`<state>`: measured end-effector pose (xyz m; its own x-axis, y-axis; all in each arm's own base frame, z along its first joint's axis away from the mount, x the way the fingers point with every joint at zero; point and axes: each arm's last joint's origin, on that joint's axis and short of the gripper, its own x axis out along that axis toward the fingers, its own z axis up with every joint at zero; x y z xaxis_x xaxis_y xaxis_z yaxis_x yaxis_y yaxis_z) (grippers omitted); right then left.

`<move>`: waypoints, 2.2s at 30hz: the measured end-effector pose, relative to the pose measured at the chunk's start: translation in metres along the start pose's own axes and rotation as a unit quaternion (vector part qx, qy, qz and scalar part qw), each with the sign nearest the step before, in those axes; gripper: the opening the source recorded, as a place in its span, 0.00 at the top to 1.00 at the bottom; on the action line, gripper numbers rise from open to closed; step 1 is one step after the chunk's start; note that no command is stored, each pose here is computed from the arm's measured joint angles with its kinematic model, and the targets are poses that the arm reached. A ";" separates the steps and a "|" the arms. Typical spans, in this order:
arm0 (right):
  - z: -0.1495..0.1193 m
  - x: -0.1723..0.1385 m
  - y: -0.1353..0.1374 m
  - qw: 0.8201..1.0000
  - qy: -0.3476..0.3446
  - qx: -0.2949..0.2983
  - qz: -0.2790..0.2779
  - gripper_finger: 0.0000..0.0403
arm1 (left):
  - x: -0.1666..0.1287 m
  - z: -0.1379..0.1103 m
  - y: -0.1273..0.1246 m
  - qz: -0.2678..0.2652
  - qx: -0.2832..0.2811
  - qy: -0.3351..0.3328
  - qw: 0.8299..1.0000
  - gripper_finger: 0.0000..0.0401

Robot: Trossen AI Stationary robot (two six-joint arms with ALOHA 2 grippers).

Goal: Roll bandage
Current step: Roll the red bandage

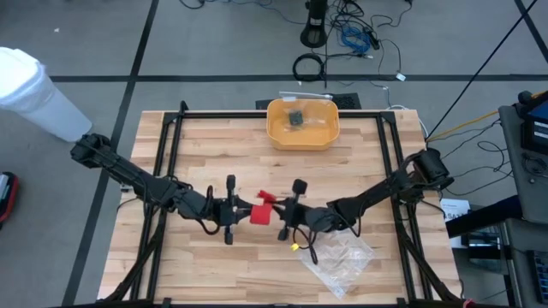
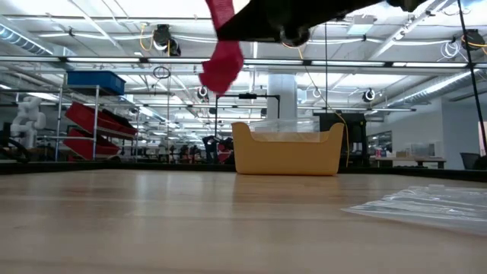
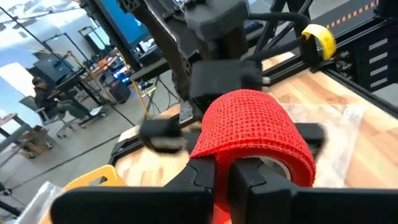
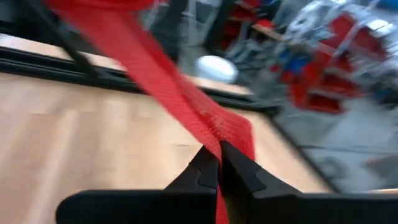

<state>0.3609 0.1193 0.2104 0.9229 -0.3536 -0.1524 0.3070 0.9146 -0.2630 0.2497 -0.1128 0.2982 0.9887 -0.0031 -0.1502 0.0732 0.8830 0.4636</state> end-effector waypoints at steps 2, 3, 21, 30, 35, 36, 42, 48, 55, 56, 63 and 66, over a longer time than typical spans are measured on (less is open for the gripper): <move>0.005 -0.004 -0.002 0.999 -0.002 -0.032 -0.040 1.00 | 0.000 0.001 -0.001 -0.010 -0.006 -0.005 1.000 0.97; 0.007 -0.005 -0.003 0.997 -0.007 -0.051 -0.053 1.00 | 0.000 0.001 -0.002 -0.018 -0.007 -0.008 1.000 0.97; 0.050 -0.023 -0.017 0.919 -0.058 -0.344 -0.184 1.00 | 0.006 -0.012 0.005 -0.126 -0.026 0.004 0.992 0.97; 0.069 -0.034 -0.005 0.891 -0.095 -0.410 -0.170 1.00 | 0.013 -0.020 0.014 -0.113 -0.042 0.019 0.992 0.97; 0.077 -0.030 0.001 0.880 -0.080 -0.446 -0.140 1.00 | 0.014 -0.021 0.016 -0.109 -0.043 0.024 0.993 0.97; 0.076 -0.029 0.002 0.878 -0.076 -0.454 -0.130 1.00 | 0.014 -0.022 0.016 -0.108 -0.043 0.025 0.993 0.97; 0.076 -0.032 0.010 0.861 -0.072 -0.492 -0.112 1.00 | 0.014 -0.023 0.016 -0.104 -0.040 0.032 0.993 0.97; 0.076 -0.036 0.017 0.846 -0.106 -0.516 -0.081 1.00 | 0.016 -0.026 0.020 -0.093 -0.041 0.041 0.994 0.97; 0.064 -0.033 0.023 0.834 -0.099 -0.543 -0.016 0.99 | 0.017 -0.029 0.025 -0.081 -0.041 0.049 0.995 0.97; 0.063 -0.032 0.023 0.832 -0.095 -0.547 -0.013 0.97 | 0.017 -0.029 0.026 -0.078 -0.041 0.050 0.995 0.97; 0.062 -0.037 0.028 0.818 -0.098 -0.567 -0.008 0.77 | 0.018 -0.030 0.027 -0.074 -0.038 0.052 0.995 0.97; 0.062 -0.042 0.033 0.821 -0.101 -0.562 -0.001 0.65 | 0.017 -0.030 0.027 -0.076 -0.037 0.055 0.995 0.97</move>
<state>0.3469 0.1761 0.2674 0.9772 -0.2116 -0.0203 0.0046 0.1165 -0.9932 0.2649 -0.0753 0.2815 0.9466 -0.0912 -0.3093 0.2065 0.9081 0.3643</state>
